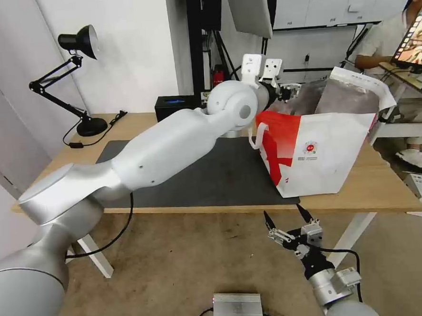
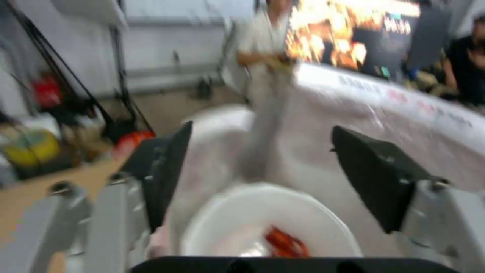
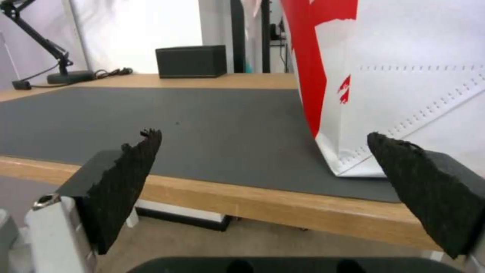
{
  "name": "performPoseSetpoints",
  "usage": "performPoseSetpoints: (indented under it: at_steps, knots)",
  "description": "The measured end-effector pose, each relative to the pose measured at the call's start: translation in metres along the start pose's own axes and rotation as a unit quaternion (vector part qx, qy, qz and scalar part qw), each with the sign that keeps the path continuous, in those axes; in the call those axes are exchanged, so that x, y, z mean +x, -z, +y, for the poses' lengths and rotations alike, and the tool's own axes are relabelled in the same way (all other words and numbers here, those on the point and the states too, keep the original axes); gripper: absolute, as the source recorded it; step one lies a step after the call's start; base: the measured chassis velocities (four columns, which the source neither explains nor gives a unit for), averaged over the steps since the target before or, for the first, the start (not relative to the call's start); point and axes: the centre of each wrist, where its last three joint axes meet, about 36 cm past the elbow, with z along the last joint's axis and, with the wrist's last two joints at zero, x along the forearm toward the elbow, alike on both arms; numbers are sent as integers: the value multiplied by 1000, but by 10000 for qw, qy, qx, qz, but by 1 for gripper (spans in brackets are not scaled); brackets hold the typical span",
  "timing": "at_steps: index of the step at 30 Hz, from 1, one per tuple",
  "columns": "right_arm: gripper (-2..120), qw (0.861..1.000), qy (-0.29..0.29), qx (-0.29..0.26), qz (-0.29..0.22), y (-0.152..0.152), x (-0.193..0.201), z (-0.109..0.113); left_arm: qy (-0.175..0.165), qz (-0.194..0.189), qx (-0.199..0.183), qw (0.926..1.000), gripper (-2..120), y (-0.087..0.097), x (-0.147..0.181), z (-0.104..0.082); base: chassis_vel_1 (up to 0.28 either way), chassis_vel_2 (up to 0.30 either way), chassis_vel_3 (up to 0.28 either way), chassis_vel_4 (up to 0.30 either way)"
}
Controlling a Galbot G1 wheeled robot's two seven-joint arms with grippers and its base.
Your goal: Pick up the trash from the table and place it into the takeout bag.
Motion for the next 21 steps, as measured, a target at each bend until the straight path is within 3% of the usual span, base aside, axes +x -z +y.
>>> performPoseSetpoints:
  at_steps: [2, 3, 4, 5, 7, 8, 11, 12, 14, 15, 17, 18, 21]
  knots:
    - [100, 10000, 1, 0, -1, 0, 0, 0, 103, -364, -65, 9993, 91, -10, 18, 17, 0, 0, 0, 0]
    - [100, 10000, 1, 0, -1, 0, 0, 0, 103, -364, -65, 9993, 91, -10, 18, 17, 0, 0, 0, 0]
    - [100, 10000, 0, 0, 0, 0, 0, 0, 189, -729, -142, 9971, 97, -26, 39, 39, 0, 0, 0, 0]
    - [100, 10000, 0, 0, 0, 0, 0, 0, 189, -729, -142, 9971, 97, -26, 39, 39, 0, 0, 0, 0]
    - [100, 10000, 1, 0, 0, 0, 0, 0, 437, -1075, -292, 9928, 99, -59, 80, 81, 0, 0, 0, 0]
    - [100, 10000, 1, 0, 0, 0, 0, 0, 437, -1075, -292, 9928, 99, -59, 80, 81, 0, 0, 0, 0]
    - [100, 10000, 1, 0, 0, 0, 0, 0, 783, -1445, -450, 9854, 100, -95, 134, 120, 0, 0, 0, 0]
    - [100, 10000, 1, 0, 0, 0, 0, 0, 783, -1445, -450, 9854, 100, -95, 134, 120, 0, 0, 0, 0]
    - [100, 10000, 2, 0, 0, 0, 0, 0, 978, -1505, -507, 9825, 100, -125, 164, 135, 0, 0, 0, 0]
    - [100, 10000, 2, 0, 0, 0, 0, 0, 978, -1505, -507, 9825, 100, -125, 164, 135, 0, 0, 0, 0]
    - [100, 10000, 1, 0, -1, 0, 0, 0, 1249, -1603, -524, 9777, 100, -148, 198, 147, 0, 0, 0, 0]
    - [100, 10000, 1, 0, -1, 0, 0, 0, 1249, -1603, -524, 9777, 100, -148, 198, 147, 0, 0, 0, 0]
    - [100, 10000, 1, 0, -1, 0, 0, 0, 1521, -1632, -492, 9736, 100, -188, 233, 151, 0, 0, 0, 0]
